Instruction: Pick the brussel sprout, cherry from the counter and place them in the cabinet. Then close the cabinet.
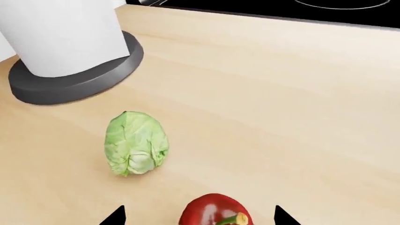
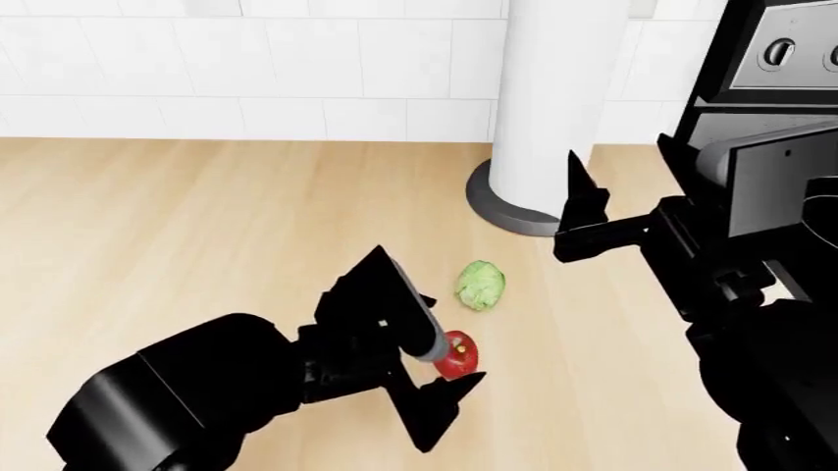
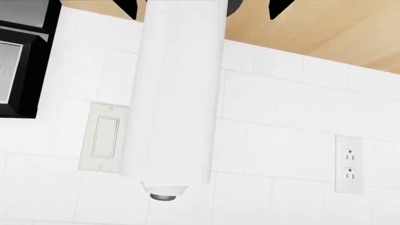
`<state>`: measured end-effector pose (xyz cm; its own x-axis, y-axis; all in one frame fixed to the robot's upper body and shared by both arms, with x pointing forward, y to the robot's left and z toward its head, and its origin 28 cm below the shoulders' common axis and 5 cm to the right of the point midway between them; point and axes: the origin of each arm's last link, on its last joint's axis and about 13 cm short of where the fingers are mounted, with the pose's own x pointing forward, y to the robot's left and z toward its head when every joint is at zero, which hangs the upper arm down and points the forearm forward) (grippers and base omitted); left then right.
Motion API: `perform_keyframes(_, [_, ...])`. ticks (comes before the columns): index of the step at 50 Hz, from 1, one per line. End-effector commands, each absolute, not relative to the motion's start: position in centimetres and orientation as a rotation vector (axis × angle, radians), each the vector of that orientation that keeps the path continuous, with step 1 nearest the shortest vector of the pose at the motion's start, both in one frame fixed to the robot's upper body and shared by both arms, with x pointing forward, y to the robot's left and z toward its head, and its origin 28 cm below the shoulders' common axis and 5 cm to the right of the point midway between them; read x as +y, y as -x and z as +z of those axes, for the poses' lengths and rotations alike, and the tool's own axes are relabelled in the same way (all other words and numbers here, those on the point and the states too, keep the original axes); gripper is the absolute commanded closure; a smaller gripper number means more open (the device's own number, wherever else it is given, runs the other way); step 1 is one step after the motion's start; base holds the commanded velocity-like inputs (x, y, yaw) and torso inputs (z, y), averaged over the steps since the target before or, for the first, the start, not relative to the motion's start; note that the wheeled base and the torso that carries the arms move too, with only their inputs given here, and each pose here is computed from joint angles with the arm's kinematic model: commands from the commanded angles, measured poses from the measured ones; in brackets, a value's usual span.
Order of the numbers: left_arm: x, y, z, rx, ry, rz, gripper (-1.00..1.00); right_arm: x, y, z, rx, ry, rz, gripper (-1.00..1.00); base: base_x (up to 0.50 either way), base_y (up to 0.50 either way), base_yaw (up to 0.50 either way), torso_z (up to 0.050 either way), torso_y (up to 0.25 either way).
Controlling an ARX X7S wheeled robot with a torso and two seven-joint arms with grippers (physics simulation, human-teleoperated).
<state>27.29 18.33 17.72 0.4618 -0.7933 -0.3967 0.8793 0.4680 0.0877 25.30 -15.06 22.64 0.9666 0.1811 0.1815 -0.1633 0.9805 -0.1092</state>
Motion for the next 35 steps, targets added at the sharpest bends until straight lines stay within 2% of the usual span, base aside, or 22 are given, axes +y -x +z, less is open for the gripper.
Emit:
perform_keyframes(1, [18.1,-27.2,16.7,0.325,-0.258,-1.067,-1.0,-15.0,-25.4,22.5,-0.19,0.091,0.172,-1.0,0.0,0.0,0.0,0.0,0.0])
perform_keyframes(35, [18.2,-27.3,14.8,0.371,-0.215,-1.063,-1.0,-15.3,-25.5,22.4,-0.186,0.089,0.162,-1.0,0.0,0.0,0.0,0.0,0.0])
